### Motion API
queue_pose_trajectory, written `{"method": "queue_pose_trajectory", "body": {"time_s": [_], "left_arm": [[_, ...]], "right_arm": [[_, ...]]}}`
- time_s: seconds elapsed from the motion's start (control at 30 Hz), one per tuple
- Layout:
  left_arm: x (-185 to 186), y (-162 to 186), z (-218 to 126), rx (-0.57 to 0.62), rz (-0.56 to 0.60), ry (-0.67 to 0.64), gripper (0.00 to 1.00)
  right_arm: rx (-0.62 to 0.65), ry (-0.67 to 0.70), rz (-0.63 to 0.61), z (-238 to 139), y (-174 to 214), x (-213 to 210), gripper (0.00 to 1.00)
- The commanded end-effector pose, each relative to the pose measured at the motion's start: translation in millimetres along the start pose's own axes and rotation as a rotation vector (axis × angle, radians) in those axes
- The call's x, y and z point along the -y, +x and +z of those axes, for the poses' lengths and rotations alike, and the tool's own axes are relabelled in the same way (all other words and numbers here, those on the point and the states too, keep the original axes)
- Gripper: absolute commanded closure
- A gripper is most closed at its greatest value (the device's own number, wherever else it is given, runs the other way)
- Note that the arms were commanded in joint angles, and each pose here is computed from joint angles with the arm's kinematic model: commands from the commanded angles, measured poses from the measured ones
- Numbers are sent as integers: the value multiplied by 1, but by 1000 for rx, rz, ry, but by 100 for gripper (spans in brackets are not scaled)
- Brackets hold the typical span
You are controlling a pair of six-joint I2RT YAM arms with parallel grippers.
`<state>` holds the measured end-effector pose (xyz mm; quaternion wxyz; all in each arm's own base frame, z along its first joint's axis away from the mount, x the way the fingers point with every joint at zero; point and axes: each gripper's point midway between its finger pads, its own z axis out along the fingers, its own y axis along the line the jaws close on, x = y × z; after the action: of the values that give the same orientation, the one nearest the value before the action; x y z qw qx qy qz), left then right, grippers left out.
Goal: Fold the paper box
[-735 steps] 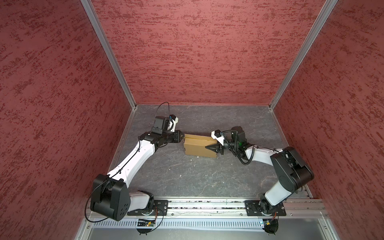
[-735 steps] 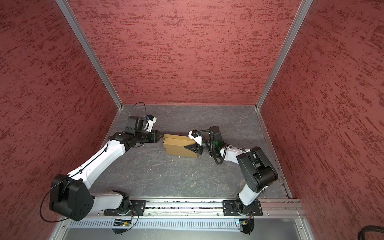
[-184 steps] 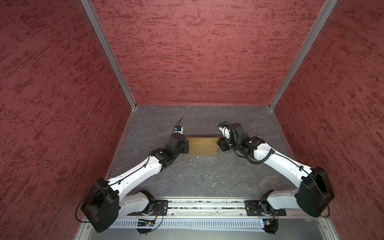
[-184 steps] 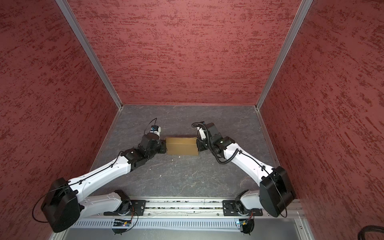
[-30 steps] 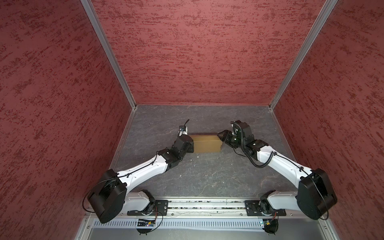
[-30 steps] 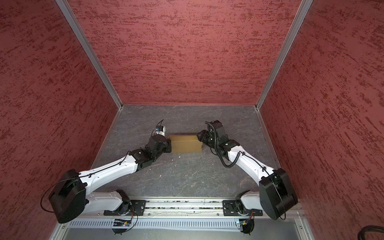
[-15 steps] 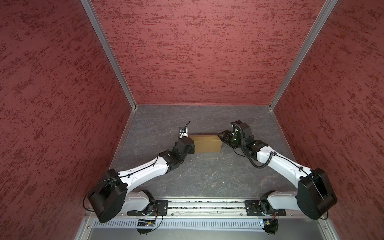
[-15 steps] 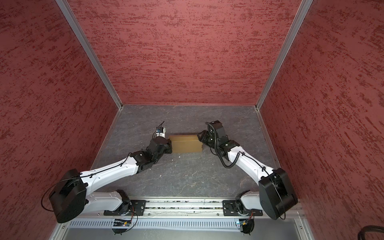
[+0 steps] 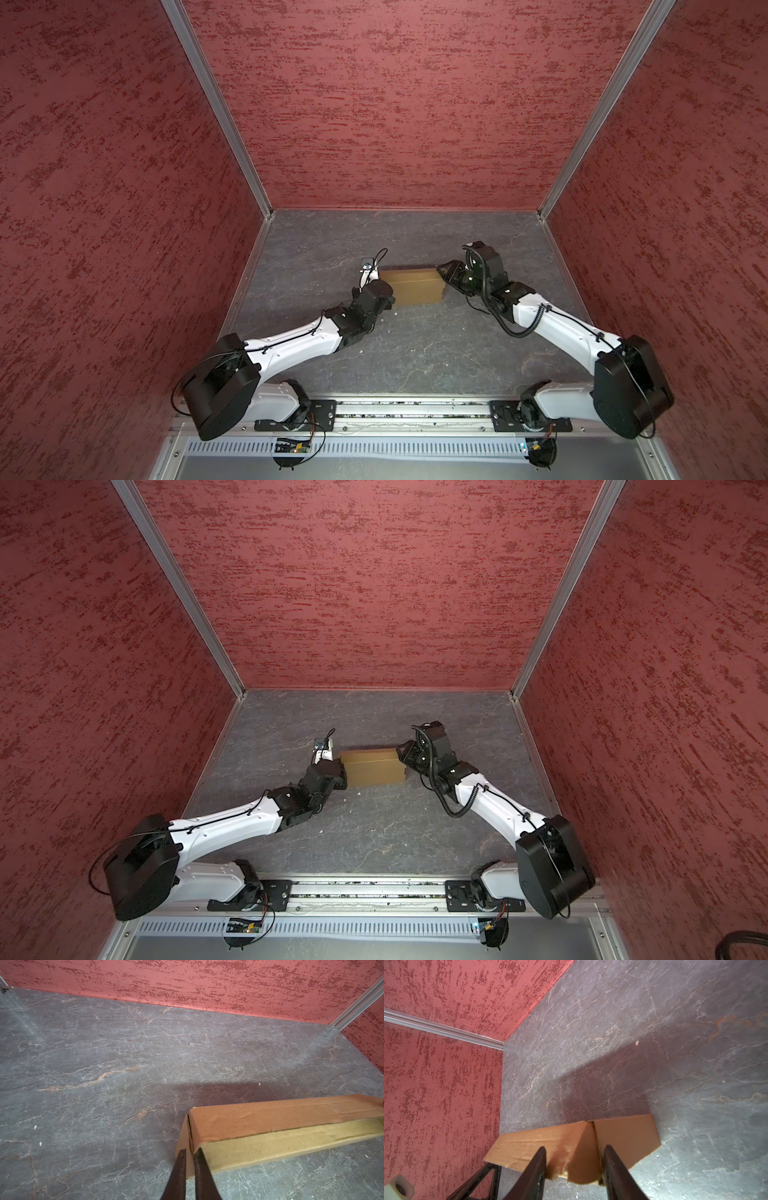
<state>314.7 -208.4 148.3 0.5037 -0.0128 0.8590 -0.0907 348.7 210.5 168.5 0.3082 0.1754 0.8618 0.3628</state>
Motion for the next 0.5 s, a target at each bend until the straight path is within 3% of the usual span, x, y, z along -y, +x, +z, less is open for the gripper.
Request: {"method": "queue_pose_trajectory", "body": {"time_s": [0.0,0.47], "left_arm": [[-21,76,1,-230,139,-44,87],[-27,87,1,-233,151,-82,84]], "right_arm": [[-11,25,28,6,8,11,59],[-4,41,29,9,13,20,60]]}}
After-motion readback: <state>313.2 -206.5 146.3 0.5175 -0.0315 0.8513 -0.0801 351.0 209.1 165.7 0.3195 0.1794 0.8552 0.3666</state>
